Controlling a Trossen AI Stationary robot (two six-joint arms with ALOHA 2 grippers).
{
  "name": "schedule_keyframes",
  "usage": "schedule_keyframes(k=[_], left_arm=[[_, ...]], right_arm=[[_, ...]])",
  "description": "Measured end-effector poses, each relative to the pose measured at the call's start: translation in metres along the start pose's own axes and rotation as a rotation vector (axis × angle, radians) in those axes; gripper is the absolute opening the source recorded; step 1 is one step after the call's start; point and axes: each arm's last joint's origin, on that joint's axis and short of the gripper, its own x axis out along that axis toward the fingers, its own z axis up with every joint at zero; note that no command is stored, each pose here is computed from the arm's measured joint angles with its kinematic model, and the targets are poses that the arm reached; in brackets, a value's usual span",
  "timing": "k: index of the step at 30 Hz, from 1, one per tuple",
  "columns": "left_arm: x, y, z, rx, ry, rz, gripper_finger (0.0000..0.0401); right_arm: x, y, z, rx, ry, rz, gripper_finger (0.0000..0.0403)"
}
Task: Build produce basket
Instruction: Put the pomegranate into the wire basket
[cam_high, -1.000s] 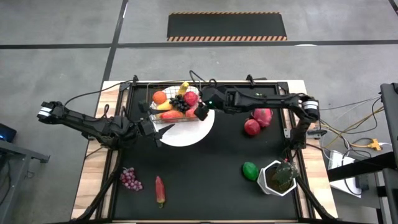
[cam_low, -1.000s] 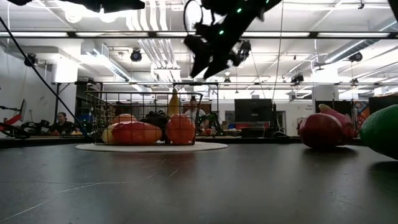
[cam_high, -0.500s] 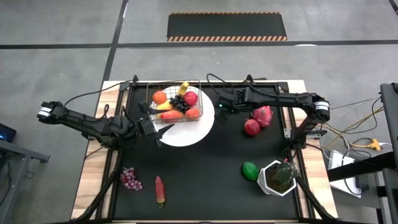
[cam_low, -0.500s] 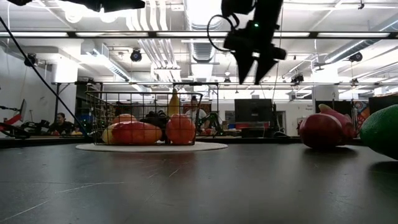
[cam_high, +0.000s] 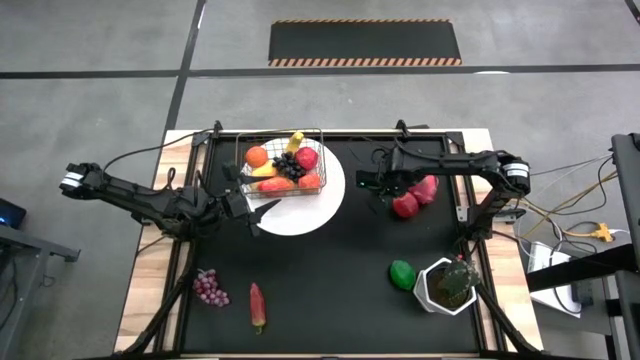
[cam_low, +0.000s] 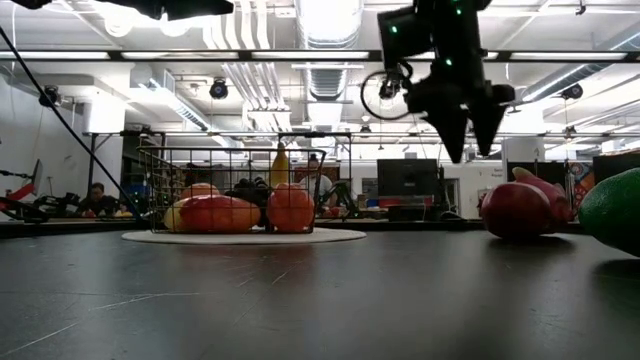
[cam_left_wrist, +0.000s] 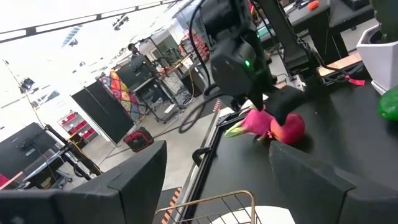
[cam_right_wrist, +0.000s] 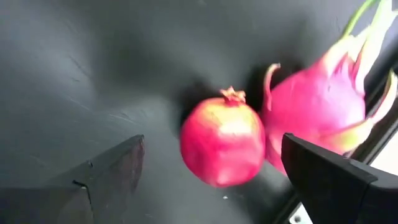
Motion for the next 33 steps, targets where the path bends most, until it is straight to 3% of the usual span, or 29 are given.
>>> schedule_keyframes(k=[12, 26, 33], left_arm=[[0.000, 0.000, 0.000, -0.001, 0.000, 0.000, 0.0266], [0.000, 0.000, 0.000, -0.001, 0.001, 0.000, 0.0266], [0.000, 0.000, 0.000, -0.001, 0.000, -0.001, 0.0266]], right_arm=[[0.036, -0.007, -0.015, 0.016, 0.102, -0.087, 0.0359], [0.071, -0.006, -0.024, 0.029, 0.079, -0.080, 0.0359], [0.073, -0.005, -0.022, 0.030, 0.056, -0.076, 0.0343]])
